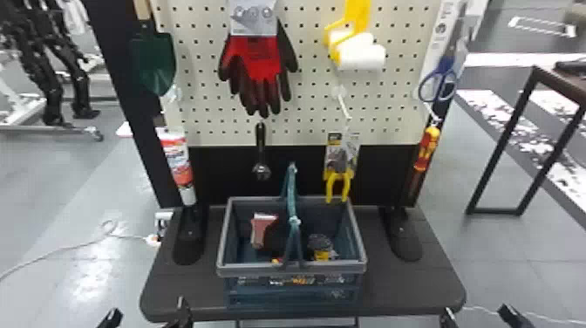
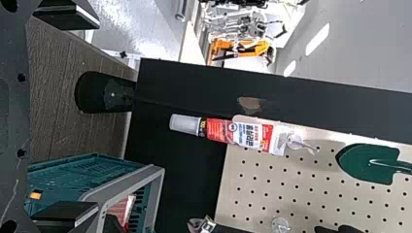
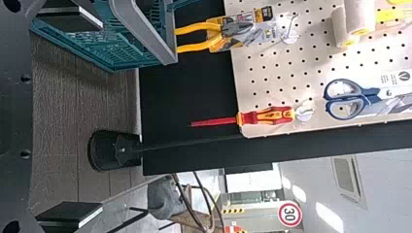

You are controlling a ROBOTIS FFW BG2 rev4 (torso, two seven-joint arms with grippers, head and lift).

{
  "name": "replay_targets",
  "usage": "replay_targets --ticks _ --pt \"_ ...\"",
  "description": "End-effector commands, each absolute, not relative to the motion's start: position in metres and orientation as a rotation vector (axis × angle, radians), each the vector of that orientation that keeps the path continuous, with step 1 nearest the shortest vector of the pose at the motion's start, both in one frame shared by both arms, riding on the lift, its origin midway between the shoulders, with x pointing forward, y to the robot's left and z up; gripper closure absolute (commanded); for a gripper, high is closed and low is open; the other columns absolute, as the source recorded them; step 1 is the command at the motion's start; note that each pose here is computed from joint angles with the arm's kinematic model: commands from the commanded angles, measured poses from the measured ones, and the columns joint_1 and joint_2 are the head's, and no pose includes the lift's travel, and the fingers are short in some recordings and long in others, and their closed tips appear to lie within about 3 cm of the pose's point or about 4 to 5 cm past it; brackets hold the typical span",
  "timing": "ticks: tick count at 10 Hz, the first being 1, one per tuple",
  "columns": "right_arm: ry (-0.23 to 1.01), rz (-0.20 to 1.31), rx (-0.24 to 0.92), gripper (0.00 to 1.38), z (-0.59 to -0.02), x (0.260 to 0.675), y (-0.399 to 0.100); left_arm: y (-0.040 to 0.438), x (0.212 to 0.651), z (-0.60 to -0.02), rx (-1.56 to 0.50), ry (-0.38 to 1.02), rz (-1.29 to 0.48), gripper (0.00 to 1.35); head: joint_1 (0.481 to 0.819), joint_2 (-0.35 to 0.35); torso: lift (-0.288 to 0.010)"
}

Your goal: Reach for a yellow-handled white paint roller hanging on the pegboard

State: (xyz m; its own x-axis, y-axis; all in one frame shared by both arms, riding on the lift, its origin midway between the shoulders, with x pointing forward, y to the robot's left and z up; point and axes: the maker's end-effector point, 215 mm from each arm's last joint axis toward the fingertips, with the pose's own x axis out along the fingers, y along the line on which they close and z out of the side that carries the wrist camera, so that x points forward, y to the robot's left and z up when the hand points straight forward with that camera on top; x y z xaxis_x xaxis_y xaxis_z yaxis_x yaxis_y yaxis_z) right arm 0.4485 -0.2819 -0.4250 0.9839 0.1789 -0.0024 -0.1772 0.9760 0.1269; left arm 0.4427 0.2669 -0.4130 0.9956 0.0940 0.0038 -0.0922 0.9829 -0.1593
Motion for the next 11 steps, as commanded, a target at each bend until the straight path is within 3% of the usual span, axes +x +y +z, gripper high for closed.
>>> replay_targets --ticks 1,11 --pt "0.013 0.178 0.132 0.00 -0.4253 0.4484 -0.2805 0.2669 0.4427 -0.4130 -0.160 -0.011 0.094 0.00 0.549 0.000 -0.100" --pt "0.013 0.178 0.132 0.00 -0.4253 0.4484 -0.2805 0.2669 0.4427 -0.4130 -0.160 -0.011 0.094 0.00 0.549 0.000 -0.100"
